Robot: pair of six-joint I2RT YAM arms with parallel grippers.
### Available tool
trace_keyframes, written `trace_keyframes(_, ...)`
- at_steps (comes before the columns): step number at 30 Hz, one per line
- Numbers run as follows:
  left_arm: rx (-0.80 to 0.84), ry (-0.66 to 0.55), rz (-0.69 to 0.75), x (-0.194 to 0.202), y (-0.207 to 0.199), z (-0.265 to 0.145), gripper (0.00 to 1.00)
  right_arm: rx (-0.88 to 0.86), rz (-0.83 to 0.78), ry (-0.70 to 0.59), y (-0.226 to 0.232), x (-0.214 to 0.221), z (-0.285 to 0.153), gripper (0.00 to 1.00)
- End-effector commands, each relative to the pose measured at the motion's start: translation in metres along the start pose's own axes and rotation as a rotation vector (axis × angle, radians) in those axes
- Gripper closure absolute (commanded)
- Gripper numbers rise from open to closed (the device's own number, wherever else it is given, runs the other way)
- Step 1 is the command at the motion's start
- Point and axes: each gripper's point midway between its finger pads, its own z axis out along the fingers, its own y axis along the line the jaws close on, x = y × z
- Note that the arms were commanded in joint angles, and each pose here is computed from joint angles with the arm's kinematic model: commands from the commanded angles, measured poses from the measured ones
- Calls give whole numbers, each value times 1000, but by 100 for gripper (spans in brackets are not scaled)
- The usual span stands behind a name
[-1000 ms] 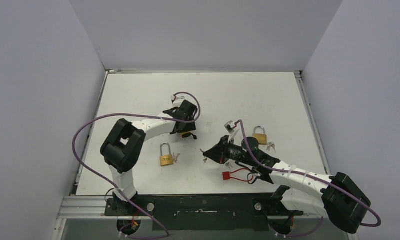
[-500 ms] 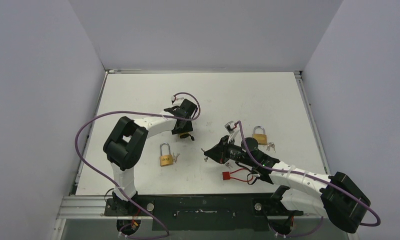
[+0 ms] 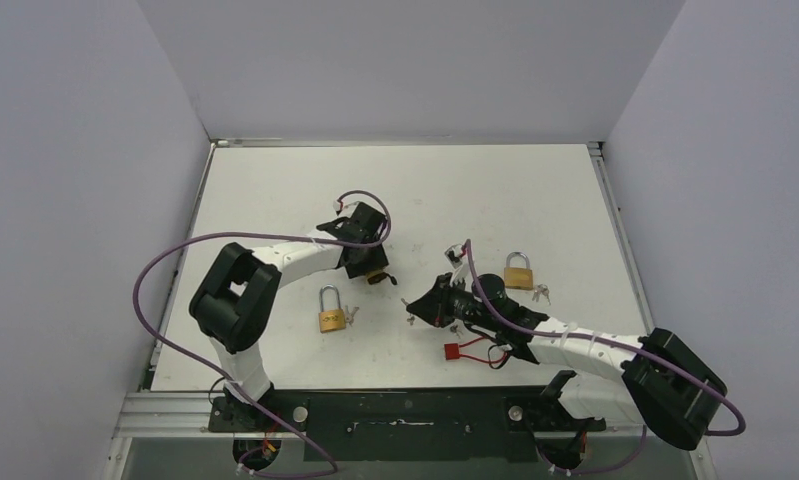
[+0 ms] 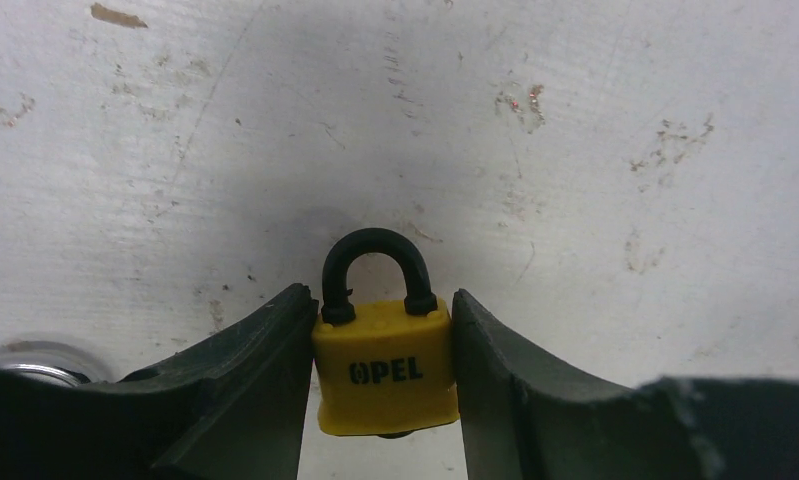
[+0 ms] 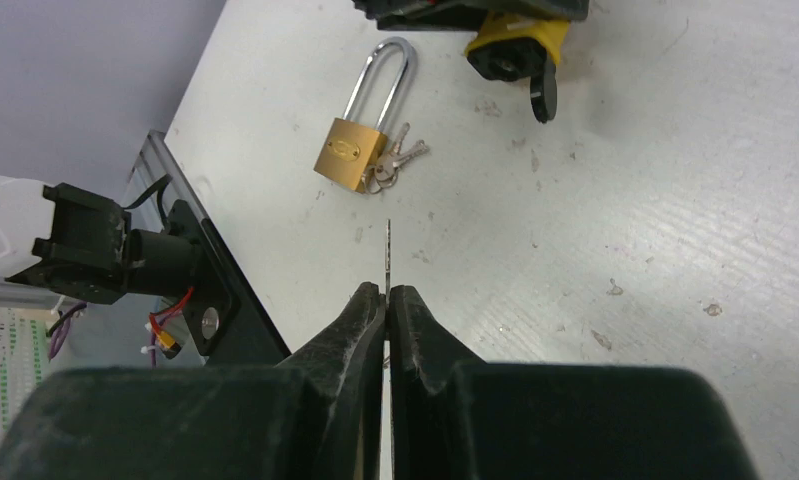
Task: Unlock with the key
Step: Pick up the lock from the center of the board.
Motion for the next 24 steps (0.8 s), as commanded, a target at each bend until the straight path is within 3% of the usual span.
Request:
trace_keyframes(1,200,-59,-148,-26,-43,-33,100,-16,32,-65,17,-22,18,100)
trace_keyframes(9,318,-25,-209,-21,-60,-53,100,20,57,-31,21,-12,44,100)
trace_keyframes(24,369,-3,-216,-5,-52,-70,100,129,79,-56,-9,-25,72,100)
